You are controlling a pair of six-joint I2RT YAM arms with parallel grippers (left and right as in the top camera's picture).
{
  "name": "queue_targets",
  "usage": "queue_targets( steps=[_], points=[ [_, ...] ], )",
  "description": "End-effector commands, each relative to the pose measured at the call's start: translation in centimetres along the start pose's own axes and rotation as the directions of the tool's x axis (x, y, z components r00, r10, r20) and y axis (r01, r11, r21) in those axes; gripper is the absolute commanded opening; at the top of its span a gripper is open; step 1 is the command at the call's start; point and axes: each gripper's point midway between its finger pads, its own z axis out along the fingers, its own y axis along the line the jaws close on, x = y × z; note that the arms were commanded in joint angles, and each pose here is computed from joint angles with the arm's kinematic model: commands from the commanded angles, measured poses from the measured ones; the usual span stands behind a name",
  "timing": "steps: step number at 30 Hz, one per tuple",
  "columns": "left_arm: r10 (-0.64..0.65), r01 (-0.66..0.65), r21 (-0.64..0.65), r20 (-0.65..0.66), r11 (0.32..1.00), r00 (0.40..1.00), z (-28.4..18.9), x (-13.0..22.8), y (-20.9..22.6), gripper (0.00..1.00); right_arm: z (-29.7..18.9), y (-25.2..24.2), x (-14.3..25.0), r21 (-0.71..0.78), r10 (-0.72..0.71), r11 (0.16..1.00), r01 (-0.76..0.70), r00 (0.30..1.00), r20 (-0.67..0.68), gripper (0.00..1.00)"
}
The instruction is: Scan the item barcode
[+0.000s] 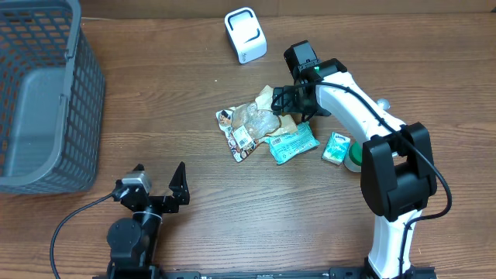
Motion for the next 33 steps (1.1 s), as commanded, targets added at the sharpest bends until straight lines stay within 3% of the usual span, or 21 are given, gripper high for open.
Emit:
queue_targets(
  steps=[1, 33],
  points=[
    [0.040, -0.040, 0.006, 0.031, 0.999, 0.999, -0.19, -0.49, -0.17, 0.99, -0.50, -0.17, -0.29, 0.003, 0.007, 1.000, -0.007, 1.000, 0.018, 1.00],
    [0.048, -0.049, 0.016, 0.073, 0.999, 0.996, -0.48, -1.40, -0.46, 1.00, -0.50, -0.17, -0.29, 0.003, 0.007, 1.000, -0.007, 1.000, 0.018, 1.00]
  ],
)
